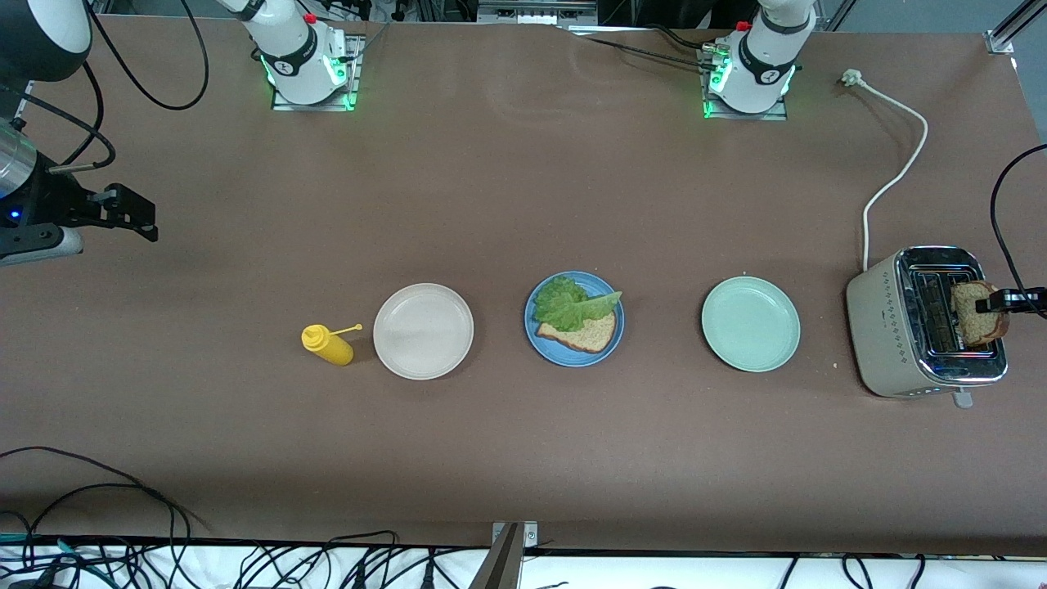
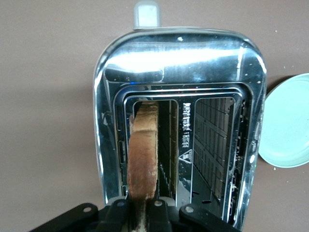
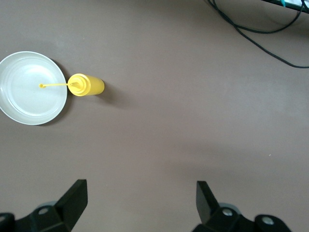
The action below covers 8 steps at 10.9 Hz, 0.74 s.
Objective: Make sandwich in blue plate with both arms
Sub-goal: 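Grasp the toasted bread slice in the toaster with the left gripper, then lift the bread slice out and carry it over the blue plate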
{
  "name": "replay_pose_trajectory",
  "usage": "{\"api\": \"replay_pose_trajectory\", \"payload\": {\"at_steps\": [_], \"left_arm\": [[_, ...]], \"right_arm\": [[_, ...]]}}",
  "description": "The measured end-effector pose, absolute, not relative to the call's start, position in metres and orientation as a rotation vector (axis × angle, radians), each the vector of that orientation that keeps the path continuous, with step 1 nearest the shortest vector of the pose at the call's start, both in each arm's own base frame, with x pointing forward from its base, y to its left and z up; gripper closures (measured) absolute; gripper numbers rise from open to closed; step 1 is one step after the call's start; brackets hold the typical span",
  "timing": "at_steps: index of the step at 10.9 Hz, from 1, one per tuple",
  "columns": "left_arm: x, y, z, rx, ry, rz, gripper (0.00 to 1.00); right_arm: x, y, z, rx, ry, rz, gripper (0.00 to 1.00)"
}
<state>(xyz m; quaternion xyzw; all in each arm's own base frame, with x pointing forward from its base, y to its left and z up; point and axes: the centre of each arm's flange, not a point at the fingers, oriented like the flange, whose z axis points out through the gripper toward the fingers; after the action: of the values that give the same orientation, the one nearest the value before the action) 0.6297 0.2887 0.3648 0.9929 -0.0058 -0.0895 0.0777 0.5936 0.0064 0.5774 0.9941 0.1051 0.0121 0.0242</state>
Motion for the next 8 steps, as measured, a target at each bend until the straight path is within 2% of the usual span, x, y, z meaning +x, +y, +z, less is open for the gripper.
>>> {"api": "replay_pose_trajectory", "payload": {"at_steps": [4,8], "left_arm": [[0.641,0.261,0.391,2.974,-0.123,-0.236,0.9],[0.654,0.172,0.449,3.128,-0.428,-0.335,0.9]], "right_arm": [[0.596,0.006,0.58,3.08,0.264,0.059,0.0],[0.604,0.01,0.577,3.08,0.221,0.096,0.0]]}}
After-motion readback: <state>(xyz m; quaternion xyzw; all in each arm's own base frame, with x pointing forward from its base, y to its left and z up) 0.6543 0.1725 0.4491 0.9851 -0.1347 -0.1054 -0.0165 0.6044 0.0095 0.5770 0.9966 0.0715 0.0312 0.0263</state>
